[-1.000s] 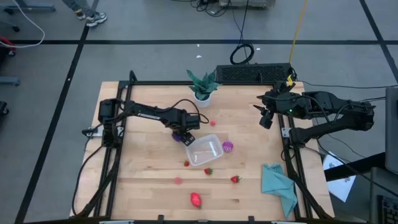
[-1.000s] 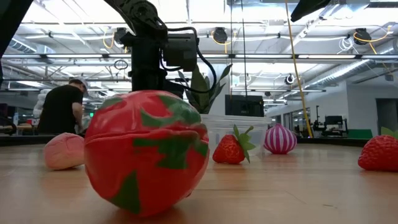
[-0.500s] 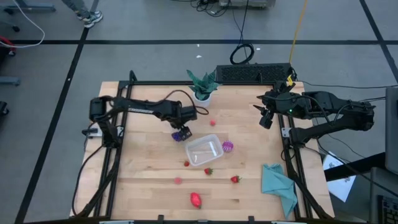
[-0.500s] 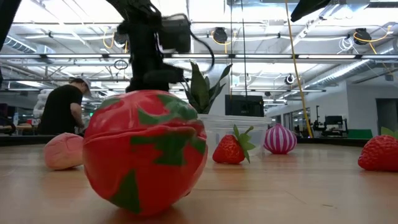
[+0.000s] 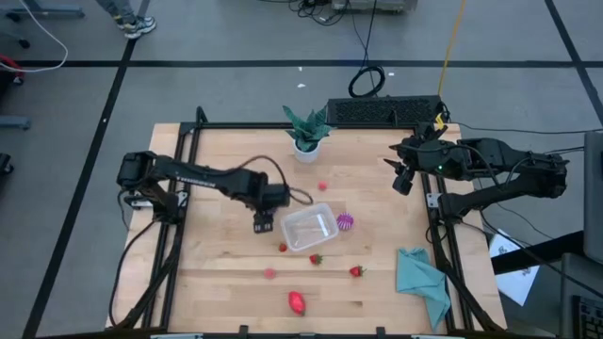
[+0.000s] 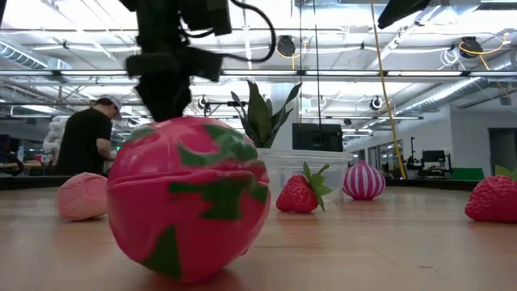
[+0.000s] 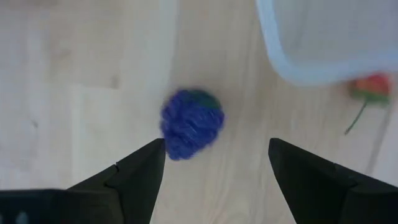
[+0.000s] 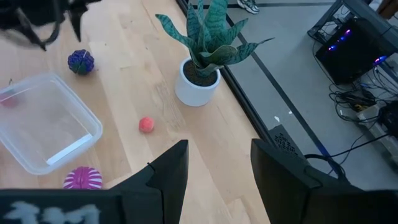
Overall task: Pick and placing Produce into tupperware
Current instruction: Put the grapes into the transparent bin
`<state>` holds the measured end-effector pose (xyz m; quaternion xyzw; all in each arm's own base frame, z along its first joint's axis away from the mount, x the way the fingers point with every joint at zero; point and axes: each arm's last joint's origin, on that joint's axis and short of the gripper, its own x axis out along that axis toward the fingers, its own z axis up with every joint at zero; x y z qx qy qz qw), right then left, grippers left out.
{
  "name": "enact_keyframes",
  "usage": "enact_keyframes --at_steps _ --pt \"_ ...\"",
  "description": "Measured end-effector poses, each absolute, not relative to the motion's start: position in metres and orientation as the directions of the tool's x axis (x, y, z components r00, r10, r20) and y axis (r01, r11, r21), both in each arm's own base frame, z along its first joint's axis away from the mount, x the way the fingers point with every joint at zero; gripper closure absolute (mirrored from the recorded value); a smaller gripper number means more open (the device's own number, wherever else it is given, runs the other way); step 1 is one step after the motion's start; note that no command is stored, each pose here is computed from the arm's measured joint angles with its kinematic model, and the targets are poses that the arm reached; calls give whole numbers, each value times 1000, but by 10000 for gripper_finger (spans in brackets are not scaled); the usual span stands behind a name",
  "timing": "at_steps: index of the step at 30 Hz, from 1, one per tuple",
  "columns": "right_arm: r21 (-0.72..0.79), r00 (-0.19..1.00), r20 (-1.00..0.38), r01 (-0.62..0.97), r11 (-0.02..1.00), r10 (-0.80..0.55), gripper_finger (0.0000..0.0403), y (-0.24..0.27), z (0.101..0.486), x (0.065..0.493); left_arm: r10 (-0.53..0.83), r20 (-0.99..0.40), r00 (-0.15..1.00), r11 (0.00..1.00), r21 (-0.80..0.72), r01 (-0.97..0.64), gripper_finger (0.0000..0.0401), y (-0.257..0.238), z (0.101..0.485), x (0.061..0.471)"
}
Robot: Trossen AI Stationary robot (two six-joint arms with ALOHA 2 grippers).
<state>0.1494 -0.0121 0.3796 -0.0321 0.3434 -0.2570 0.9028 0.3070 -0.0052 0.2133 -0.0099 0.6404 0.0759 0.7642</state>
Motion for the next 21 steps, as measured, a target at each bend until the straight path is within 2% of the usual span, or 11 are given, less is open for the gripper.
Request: enact_keyframes --at_steps 3,6,10,21 --pt "-227 633 -603 448 865 -486 238 -12 380 149 148 -973 177 983 126 -132 109 -8 209 305" --pt "-221 640 -595 451 865 -486 238 -12 381 150 150 -976 158 982 128 -142 109 -8 205 302" --pt "-198 647 -587 467 862 -486 238 -12 381 151 143 -966 214 985 117 -130 109 -8 196 305" --pt "-199 646 -589 467 862 -486 238 -12 381 151 143 -966 217 985 118 -125 109 1 179 300"
